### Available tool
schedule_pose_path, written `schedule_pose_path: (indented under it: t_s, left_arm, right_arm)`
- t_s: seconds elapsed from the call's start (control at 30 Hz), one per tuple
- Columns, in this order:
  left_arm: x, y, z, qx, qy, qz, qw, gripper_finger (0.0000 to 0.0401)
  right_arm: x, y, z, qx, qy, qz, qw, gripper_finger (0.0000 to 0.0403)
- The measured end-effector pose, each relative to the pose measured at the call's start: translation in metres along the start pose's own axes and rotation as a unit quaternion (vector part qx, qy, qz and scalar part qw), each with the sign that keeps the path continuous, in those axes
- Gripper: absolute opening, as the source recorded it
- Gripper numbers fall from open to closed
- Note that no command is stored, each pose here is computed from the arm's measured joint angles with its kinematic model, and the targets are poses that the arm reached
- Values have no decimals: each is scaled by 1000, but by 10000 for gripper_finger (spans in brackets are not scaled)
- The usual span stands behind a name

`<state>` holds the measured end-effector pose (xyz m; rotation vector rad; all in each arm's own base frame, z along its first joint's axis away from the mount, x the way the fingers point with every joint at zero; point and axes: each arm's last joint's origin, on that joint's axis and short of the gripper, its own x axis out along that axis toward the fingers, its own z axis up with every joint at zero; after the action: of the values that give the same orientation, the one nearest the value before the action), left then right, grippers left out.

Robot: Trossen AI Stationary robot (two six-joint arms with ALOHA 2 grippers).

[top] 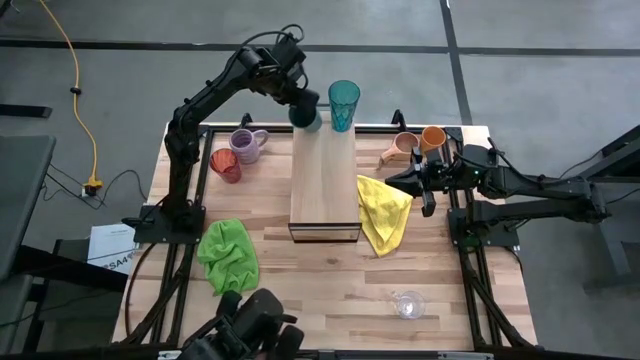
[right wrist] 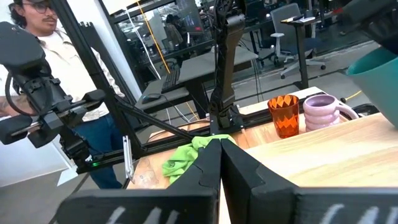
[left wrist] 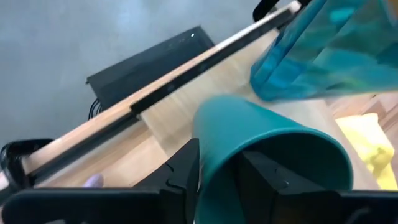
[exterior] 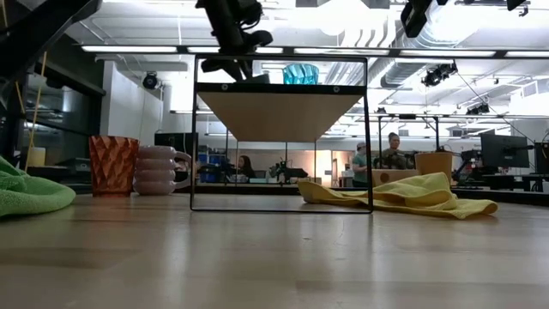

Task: Stack small to large cups/mugs on shelf
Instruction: Put the blue plastic cup on the shelf

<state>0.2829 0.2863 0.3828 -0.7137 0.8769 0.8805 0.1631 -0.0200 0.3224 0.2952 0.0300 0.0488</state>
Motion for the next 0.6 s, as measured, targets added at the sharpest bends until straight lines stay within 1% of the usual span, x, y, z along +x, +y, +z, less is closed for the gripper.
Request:
schedule_pose_path:
  t_s: [0.17, 0.27, 0.6]
  left_arm:
    - [0, -2, 4, -4, -23, -8, 1000, 69]
    - [0, -1, 5, -4, -30, -1, 1000, 65]
    - [0, -1, 6, 0, -38, 10, 999, 80]
  right_arm:
    - [0, 0, 0, 0, 0, 0, 1000, 0]
    - [0, 0, 0, 0, 0, 0, 1000, 0]
    - [0, 0, 0, 0, 0, 0, 1000, 0]
